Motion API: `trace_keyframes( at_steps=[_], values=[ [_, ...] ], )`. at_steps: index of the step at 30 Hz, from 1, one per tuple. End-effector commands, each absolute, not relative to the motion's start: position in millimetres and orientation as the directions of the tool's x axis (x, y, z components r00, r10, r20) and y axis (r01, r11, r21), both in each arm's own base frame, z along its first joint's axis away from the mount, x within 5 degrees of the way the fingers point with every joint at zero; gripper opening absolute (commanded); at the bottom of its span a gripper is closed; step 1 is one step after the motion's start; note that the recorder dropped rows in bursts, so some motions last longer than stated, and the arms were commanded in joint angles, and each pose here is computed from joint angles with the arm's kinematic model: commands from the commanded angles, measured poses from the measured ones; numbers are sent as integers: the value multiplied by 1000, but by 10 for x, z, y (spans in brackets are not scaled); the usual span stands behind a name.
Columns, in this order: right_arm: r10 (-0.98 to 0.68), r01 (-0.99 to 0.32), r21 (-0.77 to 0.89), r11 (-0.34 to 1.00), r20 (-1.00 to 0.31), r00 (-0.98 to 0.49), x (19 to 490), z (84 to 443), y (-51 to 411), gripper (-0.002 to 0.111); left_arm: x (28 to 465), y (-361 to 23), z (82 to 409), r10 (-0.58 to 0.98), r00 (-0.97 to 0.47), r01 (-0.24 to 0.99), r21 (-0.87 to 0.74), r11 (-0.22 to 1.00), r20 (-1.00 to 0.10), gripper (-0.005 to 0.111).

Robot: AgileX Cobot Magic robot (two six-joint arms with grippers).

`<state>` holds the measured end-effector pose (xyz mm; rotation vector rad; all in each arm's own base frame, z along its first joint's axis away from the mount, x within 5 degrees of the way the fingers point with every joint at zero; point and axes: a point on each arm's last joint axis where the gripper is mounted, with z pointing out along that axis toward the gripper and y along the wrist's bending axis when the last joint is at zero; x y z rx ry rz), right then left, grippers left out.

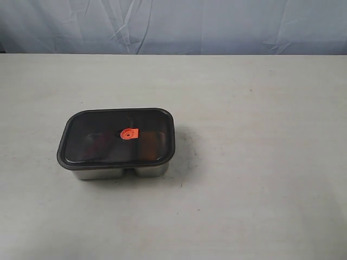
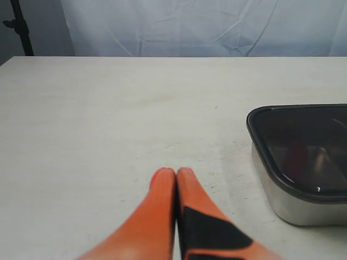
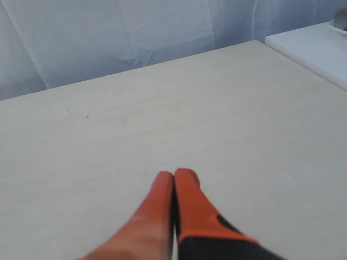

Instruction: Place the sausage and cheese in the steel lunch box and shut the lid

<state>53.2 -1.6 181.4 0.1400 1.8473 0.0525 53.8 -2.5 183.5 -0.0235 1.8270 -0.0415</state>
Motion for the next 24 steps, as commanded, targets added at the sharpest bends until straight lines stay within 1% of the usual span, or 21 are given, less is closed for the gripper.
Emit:
trace_keyframes(
  at_steps=[1, 5, 13, 24],
  values=[
    [122, 73, 107, 992, -956, -265, 530, 1805, -18, 0, 546, -12, 1868, -26, -203, -4, -25, 1000, -979, 0],
    [122, 73, 107, 992, -956, -265, 530, 1805, -18, 0, 556, -3, 1926, -10, -139, -9, -9, 1000, -990, 0],
    [119, 73, 103, 992, -957, -265, 530, 1805, -19, 0, 555, 6, 1923, 33, -143, -13, 35, 999, -989, 0],
    [121, 73, 106, 992, -956, -268, 529, 1803, -18, 0, 555, 6, 1923, 35, -143, -13, 37, 999, -989, 0]
  ],
)
